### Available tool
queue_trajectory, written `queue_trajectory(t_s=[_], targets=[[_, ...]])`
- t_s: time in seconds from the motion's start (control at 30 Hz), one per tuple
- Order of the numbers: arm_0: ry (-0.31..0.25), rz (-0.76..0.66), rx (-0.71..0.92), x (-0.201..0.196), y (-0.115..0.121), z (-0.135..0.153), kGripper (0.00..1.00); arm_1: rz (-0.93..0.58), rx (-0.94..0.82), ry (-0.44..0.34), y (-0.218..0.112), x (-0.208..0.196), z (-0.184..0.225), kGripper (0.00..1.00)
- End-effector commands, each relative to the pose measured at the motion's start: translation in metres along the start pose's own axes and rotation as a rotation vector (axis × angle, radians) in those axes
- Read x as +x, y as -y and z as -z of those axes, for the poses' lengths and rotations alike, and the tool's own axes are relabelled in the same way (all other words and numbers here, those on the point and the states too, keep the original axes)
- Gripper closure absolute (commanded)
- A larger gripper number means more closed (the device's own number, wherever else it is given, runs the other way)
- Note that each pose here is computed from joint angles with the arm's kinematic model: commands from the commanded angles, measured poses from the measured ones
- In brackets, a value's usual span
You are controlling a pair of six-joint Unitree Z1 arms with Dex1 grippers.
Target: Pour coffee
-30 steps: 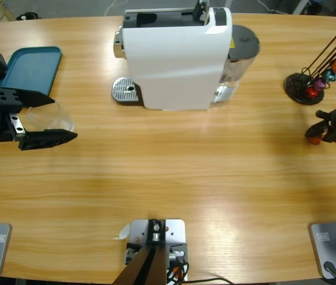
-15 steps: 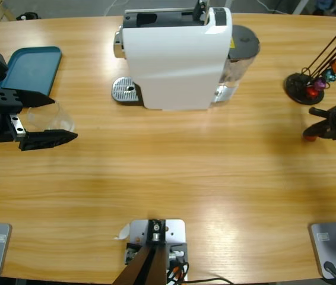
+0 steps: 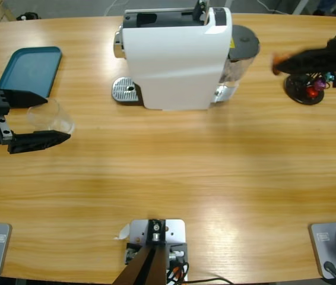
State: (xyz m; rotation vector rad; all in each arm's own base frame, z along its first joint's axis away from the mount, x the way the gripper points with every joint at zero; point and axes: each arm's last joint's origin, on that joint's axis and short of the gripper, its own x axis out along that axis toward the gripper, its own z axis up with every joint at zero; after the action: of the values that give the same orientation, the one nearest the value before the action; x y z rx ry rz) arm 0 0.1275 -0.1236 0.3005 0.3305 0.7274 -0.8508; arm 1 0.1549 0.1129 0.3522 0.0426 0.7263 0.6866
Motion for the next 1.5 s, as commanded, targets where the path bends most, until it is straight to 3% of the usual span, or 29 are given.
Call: queue_trajectory(t_s=[0.03, 0.23, 0.73, 1.13, 1.5], targets=[[0.014, 0.013, 0.001, -0.016, 0.005, 0.012, 0.032, -0.282, -0.437, 0.167, -0.029, 0.030, -0.027, 1.000], [0.011, 0.010, 0.001, -0.018, 0.005, 0.010, 0.032, -0.427, -0.644, 0.183, -0.036, 0.069, -0.051, 1.000], [-0.015, -0.005, 0.006, -0.004, -0.001, -0.001, 0.027, -0.495, -0.647, 0.199, -0.039, 0.179, -0.116, 1.000], [-0.020, -0.008, 0.002, -0.002, -0.002, -0.001, 0.027, -0.368, -0.644, 0.191, -0.035, 0.183, -0.117, 1.000], [-0.019, -0.008, -0.002, -0.006, -0.001, 0.005, 0.027, -0.355, -0.612, 0.141, -0.025, 0.194, -0.081, 1.000]])
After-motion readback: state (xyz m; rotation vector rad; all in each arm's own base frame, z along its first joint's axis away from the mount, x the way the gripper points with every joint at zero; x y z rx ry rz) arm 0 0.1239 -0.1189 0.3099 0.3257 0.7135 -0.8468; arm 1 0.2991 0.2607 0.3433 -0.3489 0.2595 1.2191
